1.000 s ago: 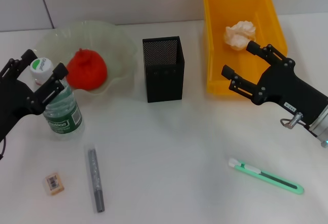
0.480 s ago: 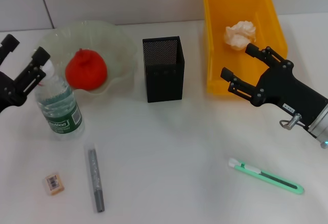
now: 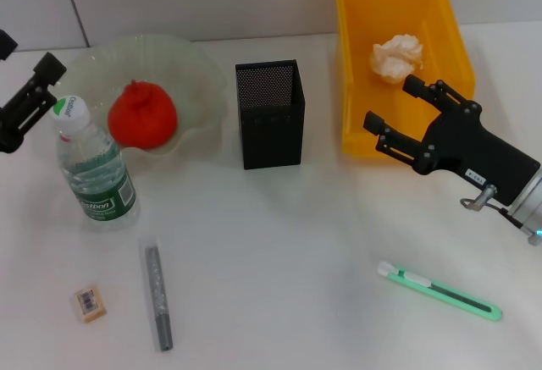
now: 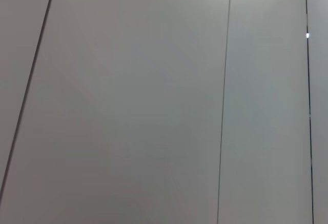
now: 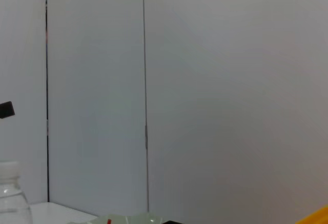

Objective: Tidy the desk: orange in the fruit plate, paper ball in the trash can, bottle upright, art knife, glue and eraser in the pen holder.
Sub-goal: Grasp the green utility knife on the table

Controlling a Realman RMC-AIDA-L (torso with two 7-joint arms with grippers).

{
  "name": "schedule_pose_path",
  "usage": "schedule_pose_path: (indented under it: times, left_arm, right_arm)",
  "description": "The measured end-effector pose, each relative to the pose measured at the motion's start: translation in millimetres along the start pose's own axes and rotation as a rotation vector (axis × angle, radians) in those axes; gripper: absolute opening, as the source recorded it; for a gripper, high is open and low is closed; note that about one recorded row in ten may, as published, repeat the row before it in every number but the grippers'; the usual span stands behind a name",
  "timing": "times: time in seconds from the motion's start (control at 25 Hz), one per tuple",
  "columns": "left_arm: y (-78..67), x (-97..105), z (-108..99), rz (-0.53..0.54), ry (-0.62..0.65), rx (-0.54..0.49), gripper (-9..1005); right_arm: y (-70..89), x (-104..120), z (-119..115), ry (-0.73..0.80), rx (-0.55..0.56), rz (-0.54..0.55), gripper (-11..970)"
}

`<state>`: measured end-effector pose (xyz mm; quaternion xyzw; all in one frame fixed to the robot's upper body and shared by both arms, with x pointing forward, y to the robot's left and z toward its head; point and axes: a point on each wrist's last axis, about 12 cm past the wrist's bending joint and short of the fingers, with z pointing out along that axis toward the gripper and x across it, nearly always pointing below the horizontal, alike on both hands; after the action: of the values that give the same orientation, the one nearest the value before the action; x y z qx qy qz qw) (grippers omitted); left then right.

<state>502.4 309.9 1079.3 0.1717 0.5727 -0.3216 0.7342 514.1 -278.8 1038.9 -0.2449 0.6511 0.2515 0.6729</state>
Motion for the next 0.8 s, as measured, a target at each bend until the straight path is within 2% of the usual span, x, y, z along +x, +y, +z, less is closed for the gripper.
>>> schedule_pose_path:
  times: [0.12, 0.36, 0.4, 0.52, 0.56, 0.72, 0.76, 0.8]
  left_arm:
    - [5.8, -6.2, 1.8, 0.023, 0.002, 0.014, 790]
    - [8.1, -9.2, 3.3, 0.034, 0.01, 0.03, 786]
    - [13.9, -16.0, 7.9, 0.059, 0.04, 0.077, 786]
    - [15.8, -18.0, 9.9, 0.068, 0.055, 0.097, 786]
    - [18.9, -22.1, 14.1, 0.073, 0.082, 0.138, 786]
    - [19.9, -24.9, 16.9, 0.081, 0.103, 0.174, 786]
    - [19.2, -28.6, 20.0, 0.099, 0.127, 0.225, 786]
    - [19.2, -28.6, 20.0, 0.099, 0.127, 0.225, 786]
  right_arm:
    - [-2.5, -4.2, -0.8, 0.003, -0.028, 0.018, 827]
    - [-10.8, -28.4, -3.2, 0.028, -0.178, 0.073, 827]
    - [-10.6, -31.5, -3.1, 0.031, -0.202, 0.071, 827]
    - [-10.0, -36.9, -3.7, 0.031, -0.241, 0.071, 827]
    - [-10.0, -41.5, -3.8, 0.039, -0.273, 0.071, 826]
    - [-12.2, -47.8, -3.0, 0.083, -0.314, 0.063, 826]
    - [-13.9, -50.6, -2.5, 0.112, -0.329, 0.065, 826]
    - [-13.9, -50.6, -2.5, 0.112, -0.329, 0.065, 826]
